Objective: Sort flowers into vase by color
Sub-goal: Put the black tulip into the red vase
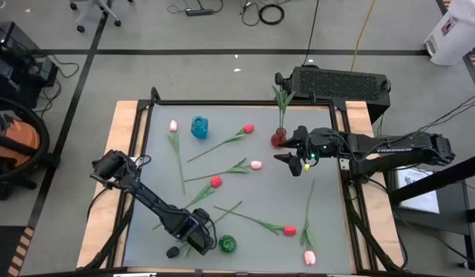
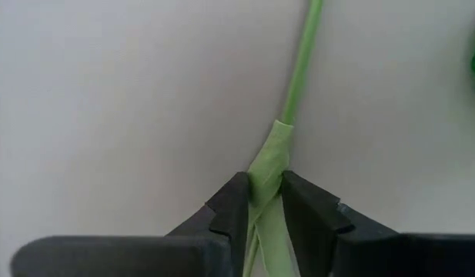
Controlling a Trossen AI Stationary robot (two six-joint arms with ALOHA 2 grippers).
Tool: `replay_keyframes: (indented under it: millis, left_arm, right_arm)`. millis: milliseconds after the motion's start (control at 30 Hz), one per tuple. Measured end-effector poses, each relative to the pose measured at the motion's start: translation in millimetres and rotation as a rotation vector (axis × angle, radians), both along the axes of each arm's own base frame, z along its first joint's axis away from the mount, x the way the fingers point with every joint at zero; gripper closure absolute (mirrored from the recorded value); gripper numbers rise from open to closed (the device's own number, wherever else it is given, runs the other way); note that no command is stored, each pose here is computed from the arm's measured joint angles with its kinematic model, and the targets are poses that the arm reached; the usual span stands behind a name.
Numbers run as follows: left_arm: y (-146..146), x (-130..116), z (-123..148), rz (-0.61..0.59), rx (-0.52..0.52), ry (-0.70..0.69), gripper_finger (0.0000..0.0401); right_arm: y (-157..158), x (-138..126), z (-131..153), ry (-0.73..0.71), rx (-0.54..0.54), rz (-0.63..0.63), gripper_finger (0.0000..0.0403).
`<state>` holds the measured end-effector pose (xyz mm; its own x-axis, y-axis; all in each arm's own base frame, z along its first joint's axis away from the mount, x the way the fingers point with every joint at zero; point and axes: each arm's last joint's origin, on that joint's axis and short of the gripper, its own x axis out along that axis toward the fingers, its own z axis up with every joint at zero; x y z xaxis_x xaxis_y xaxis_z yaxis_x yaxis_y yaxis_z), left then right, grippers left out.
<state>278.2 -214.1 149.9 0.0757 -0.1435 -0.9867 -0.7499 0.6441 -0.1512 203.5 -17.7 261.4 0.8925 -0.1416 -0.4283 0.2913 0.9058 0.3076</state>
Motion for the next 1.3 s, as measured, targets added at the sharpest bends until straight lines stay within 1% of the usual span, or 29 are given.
replay_keyframes:
  millis: [233,267,667,933,1033,1200,1233,1300]
  left_arm:
    - [0.0,0.0,0.3,0.000,0.000,-0.001,0.0389]
    - [0.0,0.0,0.3,0.000,0.000,-0.001,0.0394]
    - [-0.5,0.3,1.2,-0.008,-0.003,-0.004,0.0399]
    - [-6.9,9.1,16.3,-0.044,-0.024,-0.054,0.0400]
    - [-7.7,10.7,24.3,-0.057,-0.006,-0.051,0.0400]
    - [-6.7,11.0,38.8,-0.120,0.036,-0.017,0.0401]
    - [-6.8,11.2,42.4,-0.131,0.042,-0.013,0.0401]
    - [-5.5,11.3,48.7,-0.153,0.060,0.003,0.0401]
  right_arm:
    - [0.0,0.0,0.0,0.000,0.000,0.000,0.0150]
    - [0.0,0.0,0.0,0.000,0.000,0.000,0.0150]
    - [0.0,0.0,0.0,0.000,-0.001,0.000,0.0150]
    - [0.0,0.0,0.0,-0.001,0.003,-0.002,0.0150]
    - [0.0,0.0,0.0,-0.010,0.064,-0.031,0.0150]
    - [0.0,0.0,0.0,-0.033,0.210,-0.101,0.0150]
    - [0.0,-0.1,0.1,-0.037,0.230,-0.111,0.0150]
    - [-0.1,-0.1,0.1,-0.038,0.237,-0.115,0.0150]
